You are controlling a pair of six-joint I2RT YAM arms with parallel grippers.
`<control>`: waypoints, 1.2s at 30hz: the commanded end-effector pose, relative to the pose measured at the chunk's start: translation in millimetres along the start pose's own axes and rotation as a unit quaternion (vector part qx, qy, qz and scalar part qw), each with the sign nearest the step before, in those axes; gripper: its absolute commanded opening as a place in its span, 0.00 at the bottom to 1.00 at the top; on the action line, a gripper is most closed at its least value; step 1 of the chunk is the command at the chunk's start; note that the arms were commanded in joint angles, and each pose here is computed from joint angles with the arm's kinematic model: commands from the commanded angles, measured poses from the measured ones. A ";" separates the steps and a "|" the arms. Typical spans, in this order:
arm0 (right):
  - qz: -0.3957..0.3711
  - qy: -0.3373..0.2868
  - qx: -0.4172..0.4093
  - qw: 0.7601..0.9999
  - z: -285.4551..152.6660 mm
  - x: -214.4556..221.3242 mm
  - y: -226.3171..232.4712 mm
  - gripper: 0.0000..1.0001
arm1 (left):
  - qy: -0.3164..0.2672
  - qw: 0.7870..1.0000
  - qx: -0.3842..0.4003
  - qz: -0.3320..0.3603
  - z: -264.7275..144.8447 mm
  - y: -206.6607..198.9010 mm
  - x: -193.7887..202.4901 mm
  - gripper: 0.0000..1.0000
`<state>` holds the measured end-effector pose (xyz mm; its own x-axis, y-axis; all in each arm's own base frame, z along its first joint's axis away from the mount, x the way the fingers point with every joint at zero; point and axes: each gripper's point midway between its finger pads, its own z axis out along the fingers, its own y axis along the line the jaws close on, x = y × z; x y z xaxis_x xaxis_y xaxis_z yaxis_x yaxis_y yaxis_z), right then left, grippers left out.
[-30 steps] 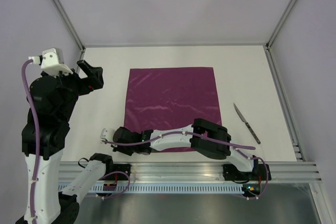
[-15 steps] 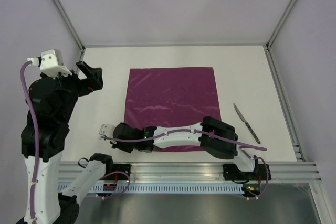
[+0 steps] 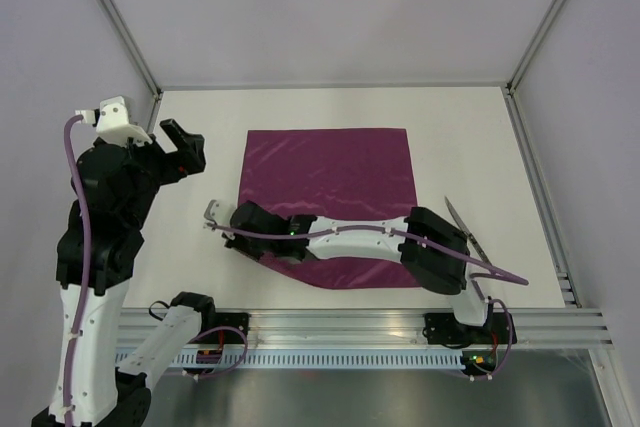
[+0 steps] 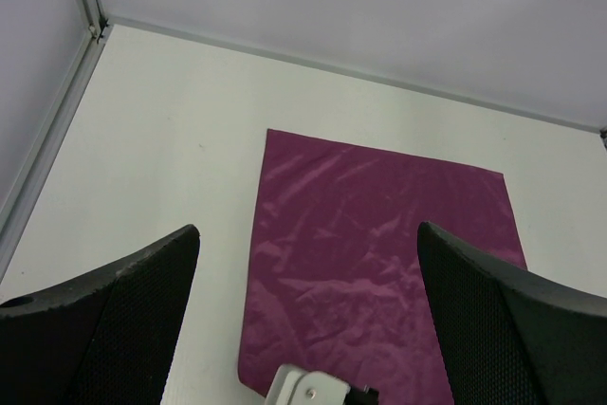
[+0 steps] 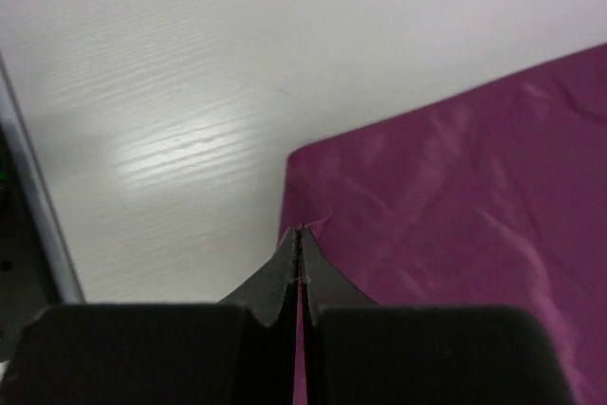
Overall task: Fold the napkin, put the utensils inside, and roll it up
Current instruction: Fold the napkin
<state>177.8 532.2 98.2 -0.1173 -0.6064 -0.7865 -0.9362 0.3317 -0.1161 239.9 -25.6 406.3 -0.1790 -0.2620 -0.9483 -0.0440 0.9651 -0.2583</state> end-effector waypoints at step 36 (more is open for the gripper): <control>0.133 0.090 0.296 0.942 -108.5 137.4 -322.4 0.00 | 0.031 0.998 0.063 -0.002 58.1 -24.0 42.5 1.00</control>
<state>412.7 275.9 69.3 -0.4498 -0.5638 -0.6926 -0.5726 0.7772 -0.2608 286.3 -53.6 351.5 -0.2732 -0.2484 -0.9293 0.0394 0.9624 -0.2689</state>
